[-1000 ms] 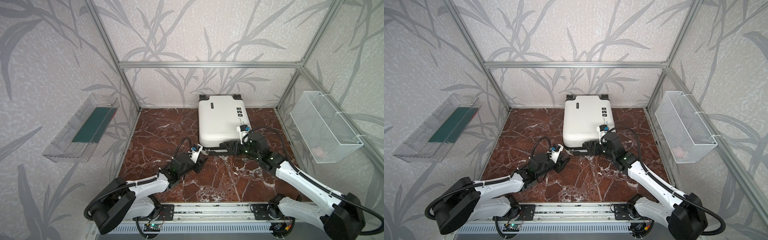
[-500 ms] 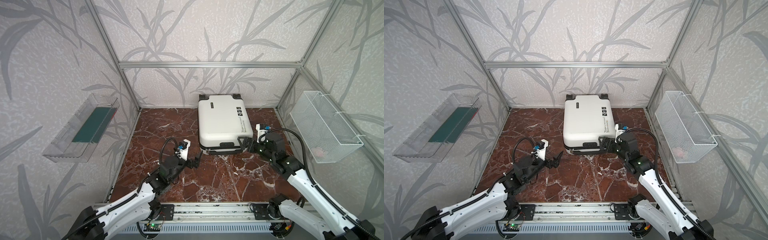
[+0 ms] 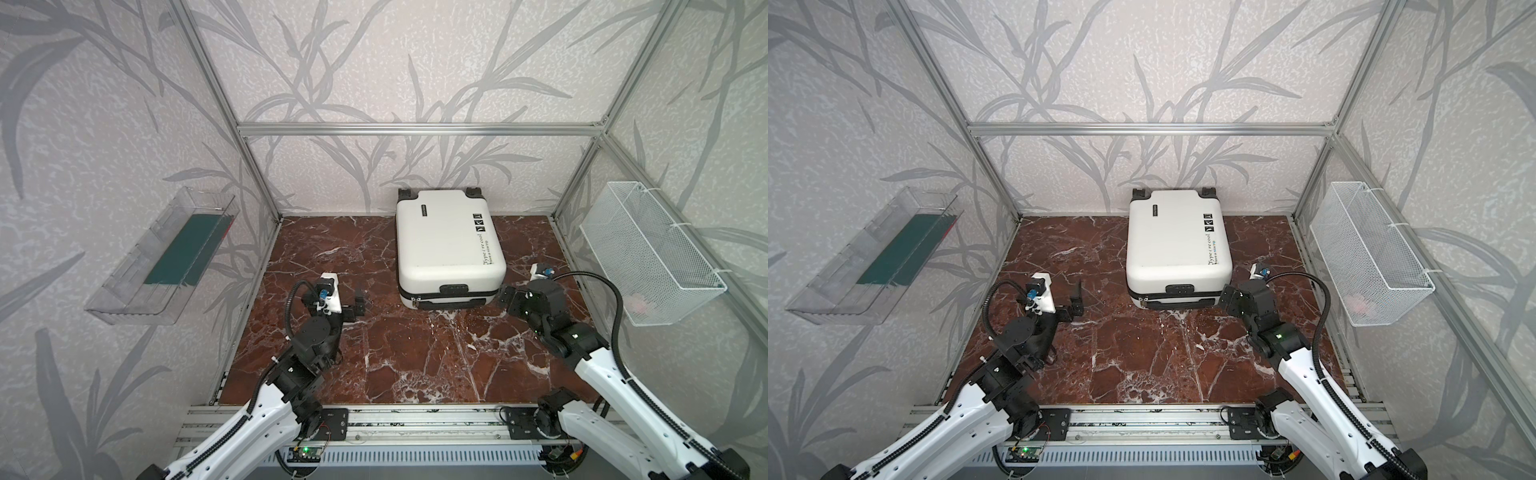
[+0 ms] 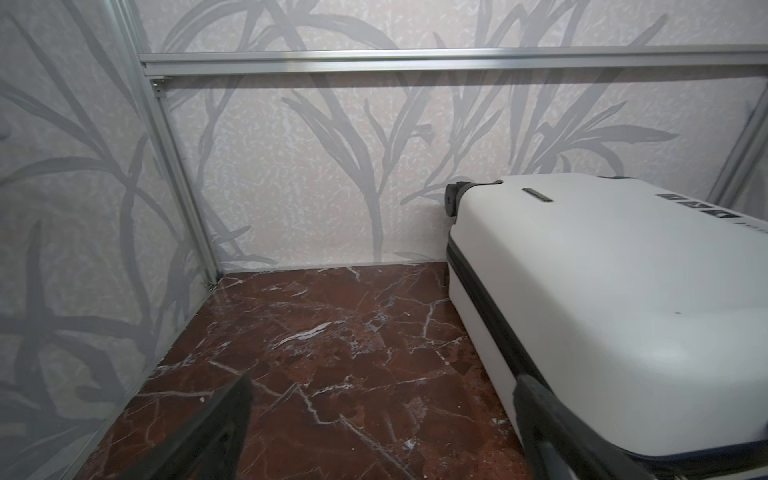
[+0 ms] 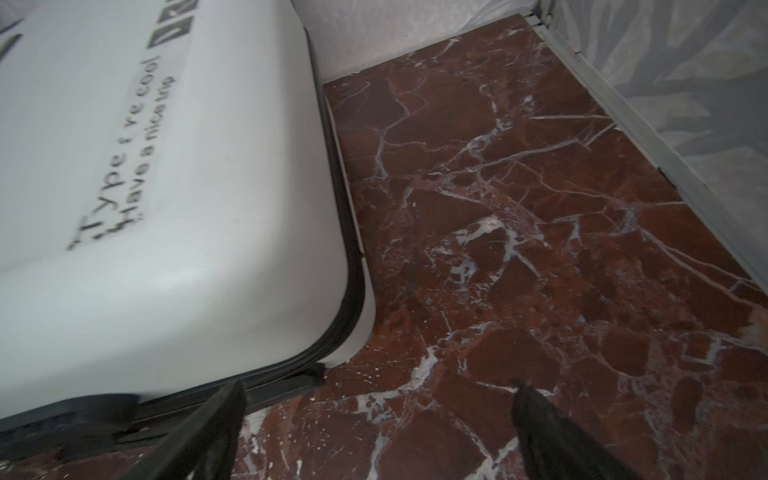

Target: Pack the luggage

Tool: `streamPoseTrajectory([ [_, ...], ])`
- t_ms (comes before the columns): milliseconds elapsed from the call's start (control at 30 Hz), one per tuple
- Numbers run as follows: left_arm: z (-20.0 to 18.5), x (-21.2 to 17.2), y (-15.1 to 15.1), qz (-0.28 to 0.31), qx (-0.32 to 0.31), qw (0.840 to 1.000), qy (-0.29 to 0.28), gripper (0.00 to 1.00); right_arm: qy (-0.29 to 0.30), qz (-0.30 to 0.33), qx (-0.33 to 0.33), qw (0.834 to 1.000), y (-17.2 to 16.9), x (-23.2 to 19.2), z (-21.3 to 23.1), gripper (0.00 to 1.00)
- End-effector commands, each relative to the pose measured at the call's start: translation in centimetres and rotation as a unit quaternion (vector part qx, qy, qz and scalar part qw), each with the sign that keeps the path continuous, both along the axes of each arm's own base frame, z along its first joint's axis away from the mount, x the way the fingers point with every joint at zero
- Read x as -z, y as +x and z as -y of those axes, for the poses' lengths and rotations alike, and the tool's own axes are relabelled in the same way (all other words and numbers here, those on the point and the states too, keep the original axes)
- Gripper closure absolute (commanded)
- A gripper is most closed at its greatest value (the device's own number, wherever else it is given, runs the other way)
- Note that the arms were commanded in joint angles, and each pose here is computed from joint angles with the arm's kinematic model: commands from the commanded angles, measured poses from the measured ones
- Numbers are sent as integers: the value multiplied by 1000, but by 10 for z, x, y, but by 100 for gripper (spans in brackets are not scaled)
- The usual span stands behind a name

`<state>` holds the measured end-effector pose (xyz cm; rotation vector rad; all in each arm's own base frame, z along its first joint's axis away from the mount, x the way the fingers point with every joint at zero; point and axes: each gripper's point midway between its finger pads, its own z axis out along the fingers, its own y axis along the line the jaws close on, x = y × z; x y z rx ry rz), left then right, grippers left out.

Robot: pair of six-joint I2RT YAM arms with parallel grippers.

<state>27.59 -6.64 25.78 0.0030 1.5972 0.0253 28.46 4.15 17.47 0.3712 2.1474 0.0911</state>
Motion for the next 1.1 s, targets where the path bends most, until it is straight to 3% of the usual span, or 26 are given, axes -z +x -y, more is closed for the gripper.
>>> streamPoseTrajectory([
  [0, -33, 0, 6, -21, -57, 998, -5, 1, -65, 2, 69, 996, -2, 7, 34, 1],
  [233, -86, 26, 25, -69, -139, 988, -26, 1, -125, 19, 153, 980, 6, 20, 73, 1],
  [467, -112, 67, 57, -120, -165, 978, -31, 1, -172, 2, 230, 958, 9, 31, 103, 1],
  [867, -115, 118, 89, -173, -153, 973, -2, 1, -196, -6, 203, 959, 35, 67, 105, 1],
  [1067, -109, 142, 101, -168, -124, 978, -1, 1, -190, 40, 158, 968, 59, 60, 96, 1],
])
